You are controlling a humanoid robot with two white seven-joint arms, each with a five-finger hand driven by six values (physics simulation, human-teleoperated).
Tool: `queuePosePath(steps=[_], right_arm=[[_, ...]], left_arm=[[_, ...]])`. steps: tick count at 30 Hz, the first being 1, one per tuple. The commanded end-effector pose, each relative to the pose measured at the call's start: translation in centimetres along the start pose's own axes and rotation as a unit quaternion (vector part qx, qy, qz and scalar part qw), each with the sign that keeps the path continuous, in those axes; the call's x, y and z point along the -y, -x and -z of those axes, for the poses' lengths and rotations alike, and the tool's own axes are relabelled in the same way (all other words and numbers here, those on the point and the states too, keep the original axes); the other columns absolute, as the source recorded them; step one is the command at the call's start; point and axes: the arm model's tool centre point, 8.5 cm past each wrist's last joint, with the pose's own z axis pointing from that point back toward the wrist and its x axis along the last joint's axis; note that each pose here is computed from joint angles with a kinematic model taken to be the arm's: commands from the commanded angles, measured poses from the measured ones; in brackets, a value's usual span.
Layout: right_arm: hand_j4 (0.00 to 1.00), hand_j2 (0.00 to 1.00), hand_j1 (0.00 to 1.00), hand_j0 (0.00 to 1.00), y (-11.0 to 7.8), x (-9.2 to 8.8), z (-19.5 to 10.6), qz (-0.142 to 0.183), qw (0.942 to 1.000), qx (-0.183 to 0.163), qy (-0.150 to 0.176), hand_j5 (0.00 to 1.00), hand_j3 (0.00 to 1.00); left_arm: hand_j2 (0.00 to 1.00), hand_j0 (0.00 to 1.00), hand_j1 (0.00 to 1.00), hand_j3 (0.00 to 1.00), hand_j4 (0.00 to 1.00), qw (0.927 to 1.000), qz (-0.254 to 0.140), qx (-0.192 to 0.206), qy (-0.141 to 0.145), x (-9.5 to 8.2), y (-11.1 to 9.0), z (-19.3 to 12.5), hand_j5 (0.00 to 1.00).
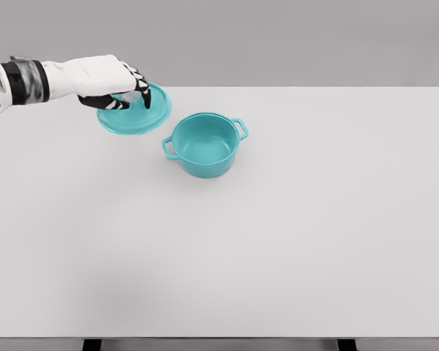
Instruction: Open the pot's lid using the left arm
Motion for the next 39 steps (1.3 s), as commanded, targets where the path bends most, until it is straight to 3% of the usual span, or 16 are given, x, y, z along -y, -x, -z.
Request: queuePosePath(steps=[1,9,21,39], right_arm=[[1.00,1.00,1.00,1.00,0.0,0.0,0.0,0.001,1.0000,0.000,0.000,1.00,1.00],[1.00,1.00,1.00,1.00,0.0,0.0,0.0,0.001,1.0000,0.000,0.000,1.00,1.00],[1.00,1.00,1.00,1.00,0.0,0.0,0.0,0.001,1.0000,0.000,0.000,1.00,1.00],[1.00,1.00,1.00,1.00,0.0,0.0,0.0,0.001,1.0000,0.000,0.000,1.00,1.00]], left_arm=[[0.53,0.53,0.53,0.53,0.53,0.9999,-0.003,-0.017,0.000,0.0,1.0,-1.6,0.53],[0.52,0.52,0.52,0.52,0.52,0.9993,-0.027,-0.014,0.023,3.2,0.8,-1.2,0.52],[0.52,0.52,0.52,0.52,0.52,0.9979,-0.049,-0.008,0.042,6.3,0.1,-0.8,0.52],[0.52,0.52,0.52,0.52,0.52,0.9958,-0.069,-0.001,0.060,9.0,-0.8,-0.3,0.52]])
